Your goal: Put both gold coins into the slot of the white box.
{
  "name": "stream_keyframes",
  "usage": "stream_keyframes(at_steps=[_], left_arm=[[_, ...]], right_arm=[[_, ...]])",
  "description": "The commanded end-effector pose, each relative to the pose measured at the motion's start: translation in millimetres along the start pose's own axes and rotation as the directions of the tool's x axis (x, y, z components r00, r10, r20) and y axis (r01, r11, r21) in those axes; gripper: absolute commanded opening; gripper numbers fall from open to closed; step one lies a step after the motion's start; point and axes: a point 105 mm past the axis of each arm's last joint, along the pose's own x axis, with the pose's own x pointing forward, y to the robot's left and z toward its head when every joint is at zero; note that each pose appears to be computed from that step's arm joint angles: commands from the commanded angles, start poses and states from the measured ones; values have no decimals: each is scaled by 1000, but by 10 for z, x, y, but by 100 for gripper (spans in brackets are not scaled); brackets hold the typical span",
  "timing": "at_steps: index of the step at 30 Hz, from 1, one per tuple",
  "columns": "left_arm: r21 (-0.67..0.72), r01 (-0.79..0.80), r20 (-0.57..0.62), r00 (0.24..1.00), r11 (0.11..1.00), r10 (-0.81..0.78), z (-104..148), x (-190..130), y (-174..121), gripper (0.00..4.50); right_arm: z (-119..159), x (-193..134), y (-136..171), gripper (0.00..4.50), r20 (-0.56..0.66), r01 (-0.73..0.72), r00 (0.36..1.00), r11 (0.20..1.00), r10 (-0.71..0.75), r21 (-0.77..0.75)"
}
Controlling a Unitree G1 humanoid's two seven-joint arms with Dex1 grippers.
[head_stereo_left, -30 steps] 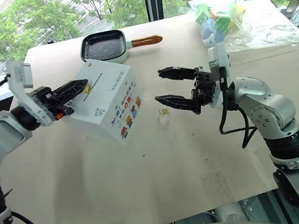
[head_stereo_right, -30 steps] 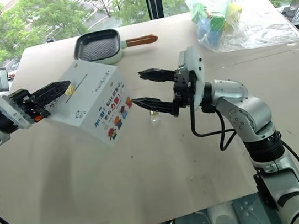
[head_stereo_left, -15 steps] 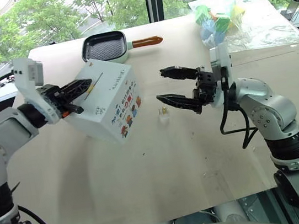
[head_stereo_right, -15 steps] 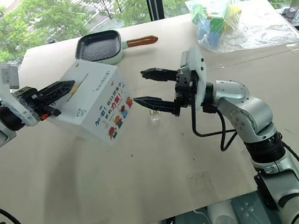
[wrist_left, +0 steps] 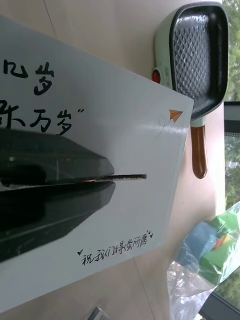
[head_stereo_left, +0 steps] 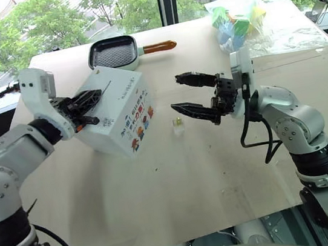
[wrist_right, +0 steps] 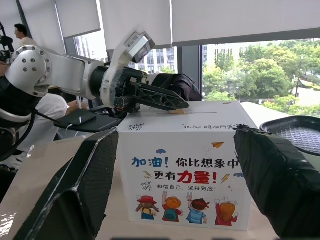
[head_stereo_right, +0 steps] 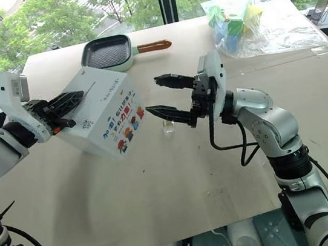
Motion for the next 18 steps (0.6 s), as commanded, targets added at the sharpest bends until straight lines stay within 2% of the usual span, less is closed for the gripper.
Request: stream_keyframes(at_steps=[1, 2, 4, 8, 10, 13, 15, 18], left_arm=[[31, 18, 103, 995, 999, -21, 179, -38, -78, 235], [40, 38, 144, 989, 998, -44, 261, -69, -114, 274], [61, 122, 234, 963, 991, -132, 442, -174, -269, 274], [98, 285, 284, 910, 953, -301, 578, -419, -549, 274], [131, 372, 223, 892, 919, -393, 486, -549, -706, 274], [163, 449, 21, 889, 879, -458, 141, -739, -855, 274], [208, 428, -58, 903, 880, -425, 1, -797, -828, 274], [291, 338, -100, 941, 895, -323, -131, -797, -676, 274]], right_arm=[[55, -9, 31, 401, 14, -7, 1000, 999, 7, -32], [-35, -11, -4, 401, -36, 12, 999, 999, -14, -43], [-309, -39, -92, 401, -169, 61, 983, 994, -75, -87], [-638, -62, -190, 401, -269, 147, 949, 985, -166, -90], [-767, -38, -225, 401, -293, 179, 936, 980, -195, -82], [-963, 55, -325, 401, -323, 275, 904, 960, -279, -60], [-1037, 103, -355, 401, -326, 311, 894, 949, -308, -45], [-1138, 147, -370, 401, -341, 346, 879, 938, -334, -27]])
